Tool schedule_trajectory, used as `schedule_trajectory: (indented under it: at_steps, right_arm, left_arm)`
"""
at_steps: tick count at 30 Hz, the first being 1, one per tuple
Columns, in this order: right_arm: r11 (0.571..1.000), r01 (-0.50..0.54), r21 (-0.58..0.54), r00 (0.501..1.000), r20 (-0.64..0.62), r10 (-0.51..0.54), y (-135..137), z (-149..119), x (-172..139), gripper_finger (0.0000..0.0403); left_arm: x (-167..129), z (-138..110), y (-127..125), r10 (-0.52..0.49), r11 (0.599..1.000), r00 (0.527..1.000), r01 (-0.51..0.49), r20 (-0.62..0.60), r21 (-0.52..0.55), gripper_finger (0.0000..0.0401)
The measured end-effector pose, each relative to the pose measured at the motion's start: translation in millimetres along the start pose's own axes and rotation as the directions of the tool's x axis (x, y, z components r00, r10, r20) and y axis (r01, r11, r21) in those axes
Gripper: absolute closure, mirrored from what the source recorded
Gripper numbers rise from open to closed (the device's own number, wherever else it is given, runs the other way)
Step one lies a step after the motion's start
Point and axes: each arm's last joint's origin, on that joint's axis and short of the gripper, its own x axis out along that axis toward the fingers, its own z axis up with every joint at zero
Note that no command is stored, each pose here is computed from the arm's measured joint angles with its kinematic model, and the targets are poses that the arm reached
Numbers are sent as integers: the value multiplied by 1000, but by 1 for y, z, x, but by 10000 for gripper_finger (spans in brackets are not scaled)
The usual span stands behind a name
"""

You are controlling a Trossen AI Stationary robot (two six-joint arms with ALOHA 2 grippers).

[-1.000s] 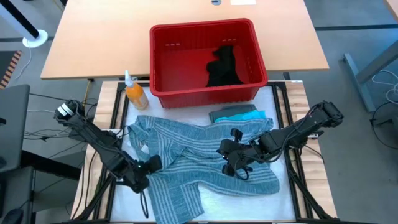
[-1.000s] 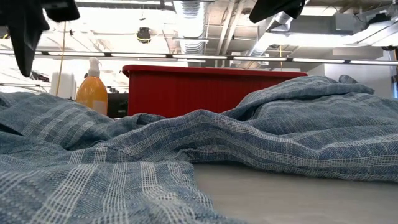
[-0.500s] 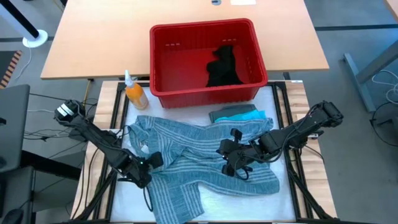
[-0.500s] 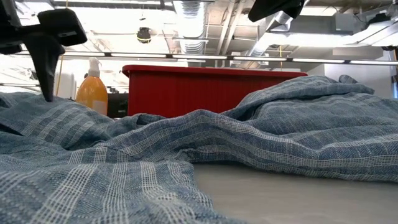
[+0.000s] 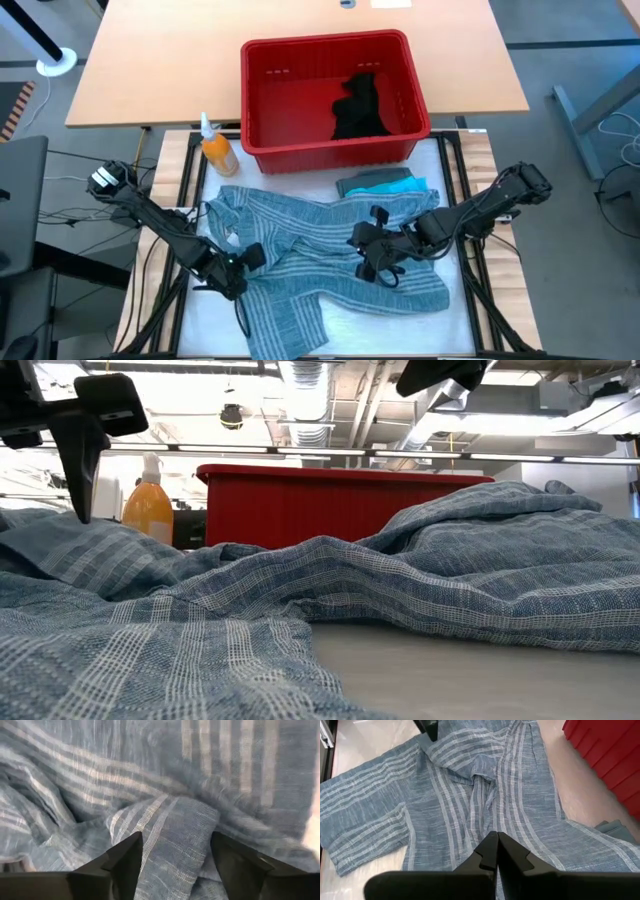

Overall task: Fold Laundry from Bin
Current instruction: Fold the blue patterned polo shirt

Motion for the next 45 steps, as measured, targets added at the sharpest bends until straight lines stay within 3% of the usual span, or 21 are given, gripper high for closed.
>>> schedule_trajectory:
  at_steps: [5,9,13,19,22,25,28,32,35,38,43,45]
  right_arm:
    - [1000,0,0,1000,0,0,0,0,0,369]
    - [1000,0,-1,1000,0,0,0,0,0,369]
    - [1000,5,3,1000,0,-5,-2,1,1,369]
    - [1000,5,3,1000,-1,-5,-2,1,1,369]
    - [1000,5,3,1000,-1,-5,-2,1,1,369]
    - [1000,5,3,1000,0,-5,-2,1,1,369]
    - [1000,12,10,1000,0,-12,-4,2,2,369]
    - [999,26,33,1000,11,-27,-10,7,6,369]
    - [998,33,56,999,33,-35,-16,12,9,369]
    - [995,33,90,997,63,-39,-21,18,13,369]
    - [996,10,90,992,123,-21,-21,26,14,371]
    - [996,2,90,991,134,-14,-20,27,13,373]
  left_arm:
    - [2,-1,0,13,999,1000,-12,-5,32,233]
    - [2,-1,1,16,1000,1000,-16,5,9,306]
    - [2,2,4,45,992,998,-41,34,-121,387]
    - [-3,2,8,101,942,995,-87,25,-324,400]
    - [-14,-4,12,143,881,990,-136,-18,-453,400]
    - [-30,-16,17,198,795,979,-192,-53,-575,401]
    - [-48,-34,23,265,681,961,-246,-81,-689,401]
    - [-67,-66,31,319,491,927,-339,-196,-802,401]
    - [-74,-87,35,314,391,912,-379,-265,-839,401]
    - [-72,-101,38,282,325,917,-368,-282,-871,401]
    - [-42,-113,34,200,277,948,-298,-248,-914,401]
    - [-30,-116,34,211,256,946,-296,-246,-920,401]
